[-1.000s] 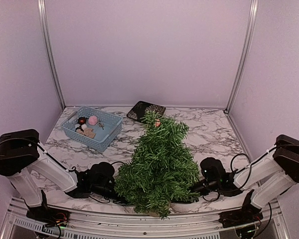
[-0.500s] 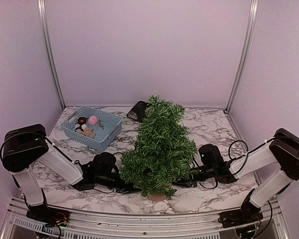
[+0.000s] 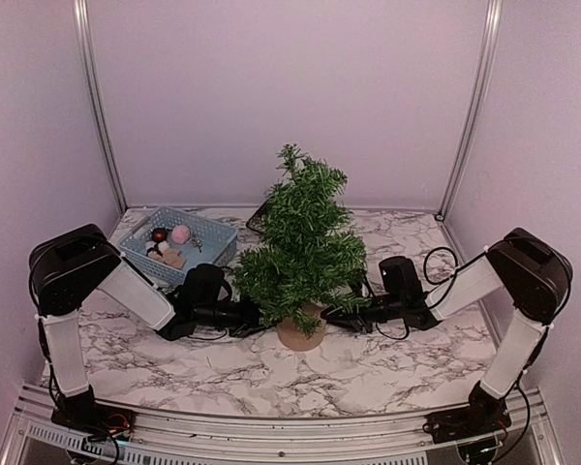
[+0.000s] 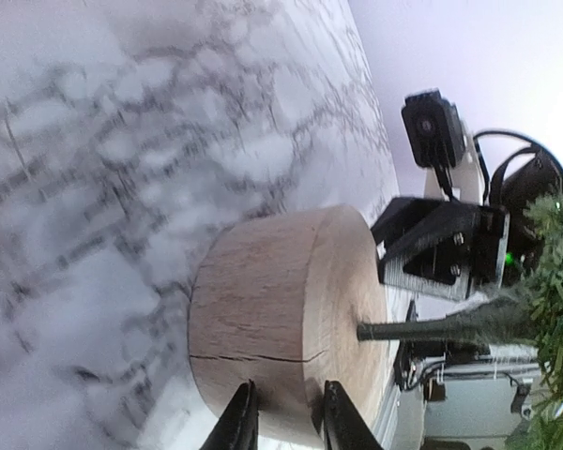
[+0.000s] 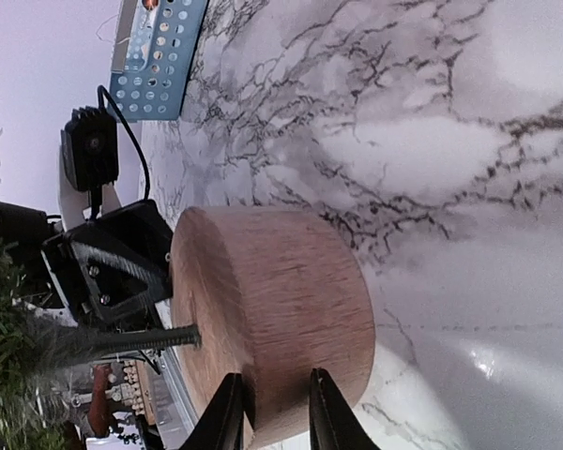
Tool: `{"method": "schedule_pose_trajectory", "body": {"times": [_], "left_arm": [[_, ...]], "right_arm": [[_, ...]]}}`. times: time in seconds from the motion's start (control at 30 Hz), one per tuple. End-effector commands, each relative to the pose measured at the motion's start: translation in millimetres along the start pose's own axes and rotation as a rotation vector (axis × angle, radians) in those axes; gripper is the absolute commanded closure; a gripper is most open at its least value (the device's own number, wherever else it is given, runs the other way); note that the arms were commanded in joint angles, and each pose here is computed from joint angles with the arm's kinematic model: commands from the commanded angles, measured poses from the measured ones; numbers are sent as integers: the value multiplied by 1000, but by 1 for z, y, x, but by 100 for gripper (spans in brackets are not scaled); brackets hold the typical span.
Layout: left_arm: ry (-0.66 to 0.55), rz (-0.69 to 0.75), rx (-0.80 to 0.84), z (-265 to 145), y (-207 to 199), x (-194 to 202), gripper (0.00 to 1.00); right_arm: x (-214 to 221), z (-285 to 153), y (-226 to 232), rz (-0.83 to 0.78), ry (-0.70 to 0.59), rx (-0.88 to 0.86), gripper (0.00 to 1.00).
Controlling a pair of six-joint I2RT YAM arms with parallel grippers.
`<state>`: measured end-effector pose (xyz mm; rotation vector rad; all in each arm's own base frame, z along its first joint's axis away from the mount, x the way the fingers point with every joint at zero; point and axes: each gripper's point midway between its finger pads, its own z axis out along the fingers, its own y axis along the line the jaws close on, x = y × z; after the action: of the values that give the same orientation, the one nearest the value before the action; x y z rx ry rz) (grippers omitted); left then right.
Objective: Decorate the small christmas tree
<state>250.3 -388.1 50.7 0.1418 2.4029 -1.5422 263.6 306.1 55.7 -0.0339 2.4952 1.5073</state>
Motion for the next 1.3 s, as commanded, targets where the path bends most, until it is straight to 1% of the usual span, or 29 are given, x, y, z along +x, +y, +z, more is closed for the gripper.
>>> {"method": "schedule_pose_trajectory", "body": {"times": [0.0, 0.17, 0.4, 0.47, 0.57, 0.67, 0.77, 0.9, 1.03, 1.13, 1.27], "left_arm": [[-107, 37, -7, 11, 5, -47, 77], [-137, 35, 6, 16, 11, -76, 77], [-152, 27, -17, 15, 26, -93, 77], [-164, 28, -23, 10, 27, -97, 75], [-177, 52, -53, 3, 27, -100, 71], [-187, 74, -115, -8, 30, -100, 64], [-222, 77, -153, -23, 27, -104, 56], [-263, 57, -202, -43, 31, -108, 50], [-296, 54, -253, -64, 32, -109, 46], [-312, 71, -283, -78, 27, -110, 42], [-310, 109, -299, -90, 17, -112, 38]], "right_arm": [[-20, 14, 16, -68, 20, -76, 77], [-51, 23, 10, -82, -8, -68, 76], [-77, 31, 4, -81, -29, -71, 75], [-79, 28, 3, -82, -34, -67, 74], [-81, 17, 1, -90, -47, -56, 72], [-84, -1, -3, -95, -74, -36, 68], [-86, -22, -10, -92, -105, 7, 65], [-101, -59, -18, -101, -172, 56, 62], [-137, -105, -15, -129, -276, 104, 60], [-177, -144, -8, -152, -365, 148, 59], [-224, -183, 6, -169, -457, 184, 56]]}}
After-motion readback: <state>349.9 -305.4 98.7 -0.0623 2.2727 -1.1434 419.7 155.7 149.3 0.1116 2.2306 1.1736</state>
